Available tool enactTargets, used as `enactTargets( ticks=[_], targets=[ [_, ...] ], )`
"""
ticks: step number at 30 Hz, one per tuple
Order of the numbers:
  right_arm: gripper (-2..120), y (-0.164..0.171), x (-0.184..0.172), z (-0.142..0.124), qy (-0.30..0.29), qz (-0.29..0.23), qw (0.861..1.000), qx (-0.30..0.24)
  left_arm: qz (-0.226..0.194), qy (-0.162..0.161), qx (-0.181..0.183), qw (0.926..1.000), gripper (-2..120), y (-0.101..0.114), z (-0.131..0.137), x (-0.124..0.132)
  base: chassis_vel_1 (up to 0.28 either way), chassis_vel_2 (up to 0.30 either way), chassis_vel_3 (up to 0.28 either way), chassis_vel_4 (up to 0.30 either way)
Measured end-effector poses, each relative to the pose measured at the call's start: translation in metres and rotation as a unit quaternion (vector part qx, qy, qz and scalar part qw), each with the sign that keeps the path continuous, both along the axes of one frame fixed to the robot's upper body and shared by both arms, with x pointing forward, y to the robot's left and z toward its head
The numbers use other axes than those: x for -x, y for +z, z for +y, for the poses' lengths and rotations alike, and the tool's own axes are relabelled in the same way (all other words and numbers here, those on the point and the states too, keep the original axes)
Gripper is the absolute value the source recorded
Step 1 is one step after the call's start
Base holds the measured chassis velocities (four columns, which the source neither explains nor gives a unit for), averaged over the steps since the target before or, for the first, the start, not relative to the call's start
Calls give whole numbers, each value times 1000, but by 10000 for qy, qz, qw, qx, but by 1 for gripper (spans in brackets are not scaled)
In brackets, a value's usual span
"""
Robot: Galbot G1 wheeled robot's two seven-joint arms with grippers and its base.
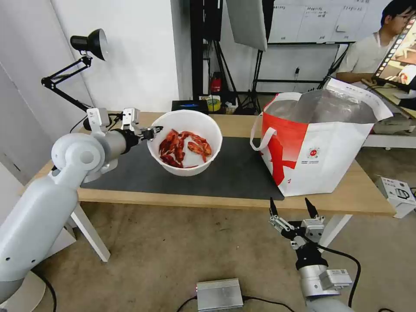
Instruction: Pick up the trash from the table and place it into the takeout bag.
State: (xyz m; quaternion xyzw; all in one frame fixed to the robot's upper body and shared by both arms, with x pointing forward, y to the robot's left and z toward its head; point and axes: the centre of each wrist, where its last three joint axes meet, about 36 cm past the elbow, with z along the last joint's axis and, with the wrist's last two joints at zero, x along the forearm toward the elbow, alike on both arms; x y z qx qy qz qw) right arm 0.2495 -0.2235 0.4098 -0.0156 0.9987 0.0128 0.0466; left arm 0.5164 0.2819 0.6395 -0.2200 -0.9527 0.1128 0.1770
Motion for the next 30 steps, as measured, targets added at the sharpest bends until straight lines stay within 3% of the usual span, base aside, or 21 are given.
enactTargets(
  ticks=[6,19,30],
  targets=[
    [100,0,0,0,0,0,10000,0,-54,-188,105,9998,0,4,-17,-1,0,0,0,0],
    [100,0,0,0,0,0,10000,0,-359,-669,356,9965,0,42,-68,-15,0,0,0,0],
    [100,0,0,0,0,0,10000,0,-413,-979,481,9932,0,58,-98,-17,0,0,0,0]
  ],
)
